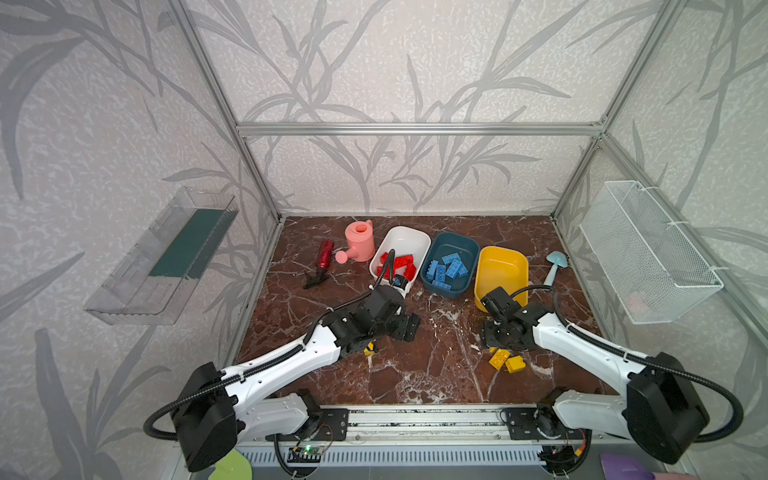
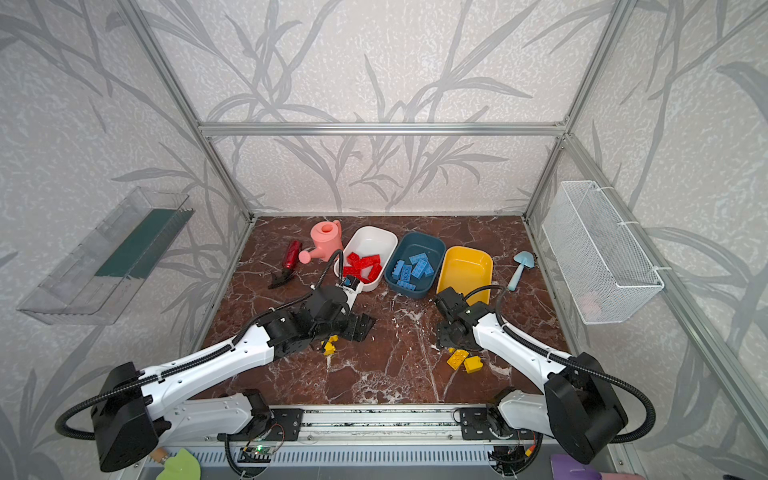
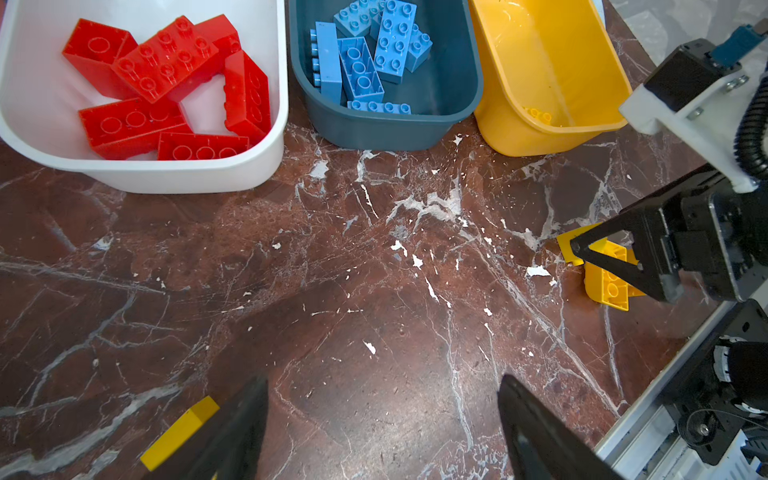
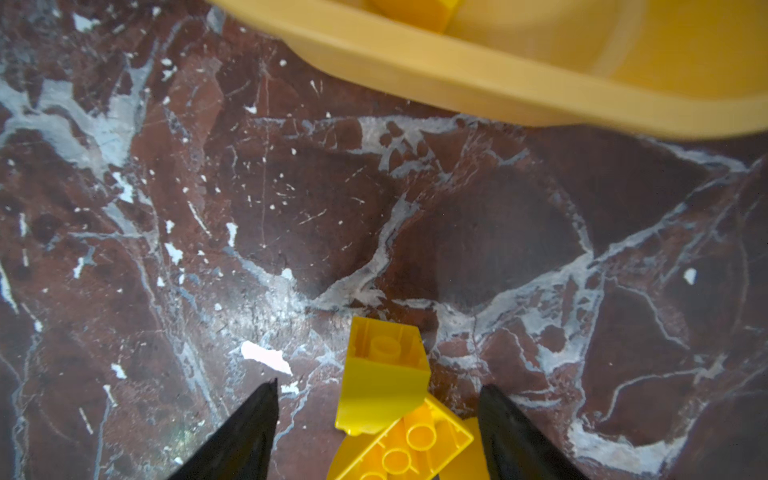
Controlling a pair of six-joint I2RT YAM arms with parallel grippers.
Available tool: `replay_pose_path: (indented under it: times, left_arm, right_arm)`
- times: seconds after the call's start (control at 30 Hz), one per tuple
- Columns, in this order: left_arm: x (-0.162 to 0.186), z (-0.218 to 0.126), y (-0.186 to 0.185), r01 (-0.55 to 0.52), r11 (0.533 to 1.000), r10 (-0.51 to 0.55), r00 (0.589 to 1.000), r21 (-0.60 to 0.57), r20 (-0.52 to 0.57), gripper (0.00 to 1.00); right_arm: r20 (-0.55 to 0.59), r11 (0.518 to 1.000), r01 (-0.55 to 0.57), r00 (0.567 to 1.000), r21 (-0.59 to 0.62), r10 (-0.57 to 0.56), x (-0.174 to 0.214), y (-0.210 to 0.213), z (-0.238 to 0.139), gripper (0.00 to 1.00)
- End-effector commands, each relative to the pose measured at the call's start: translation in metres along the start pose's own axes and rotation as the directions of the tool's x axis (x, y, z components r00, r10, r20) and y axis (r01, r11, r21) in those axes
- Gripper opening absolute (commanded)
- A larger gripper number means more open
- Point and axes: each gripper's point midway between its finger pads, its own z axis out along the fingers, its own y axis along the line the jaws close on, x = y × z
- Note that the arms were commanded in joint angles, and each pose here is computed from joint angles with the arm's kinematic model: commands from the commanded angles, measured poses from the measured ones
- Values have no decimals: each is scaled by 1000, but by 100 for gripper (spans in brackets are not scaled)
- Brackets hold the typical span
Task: Sort the legos into containers by color
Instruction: 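Grasp a yellow brick from the front cluster with the right gripper while left withdraws, then lift the yellow brick over the yellow tub and open the right gripper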
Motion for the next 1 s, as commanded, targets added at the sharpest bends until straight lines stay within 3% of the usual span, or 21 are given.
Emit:
replay_pose_path:
  times: [0.0,0.3,0.53,0.6,0.97]
  left_arm:
    - [0,-1,4,9,1000,-9,1000,-26,-3,86]
    - [4,3,6,7,999,-8,1000,-36,-18,86]
    - [3,3,6,7,999,-8,1000,-41,-19,86]
    - [3,3,6,8,999,-9,1000,-42,-18,85]
    - [-3,-2,3,9,999,-9,1000,-35,-13,85]
  right_arm:
    - [-16,1000,-16,1000,-2,16,1,1,11,75]
    - [-98,1000,0,995,-21,-2,4,14,31,63]
    - [-98,1000,-1,995,-17,-1,1,15,32,48]
    - [-88,1000,1,996,-16,-2,-2,15,29,42]
    - [8,997,28,1000,-66,-27,-37,24,-19,37]
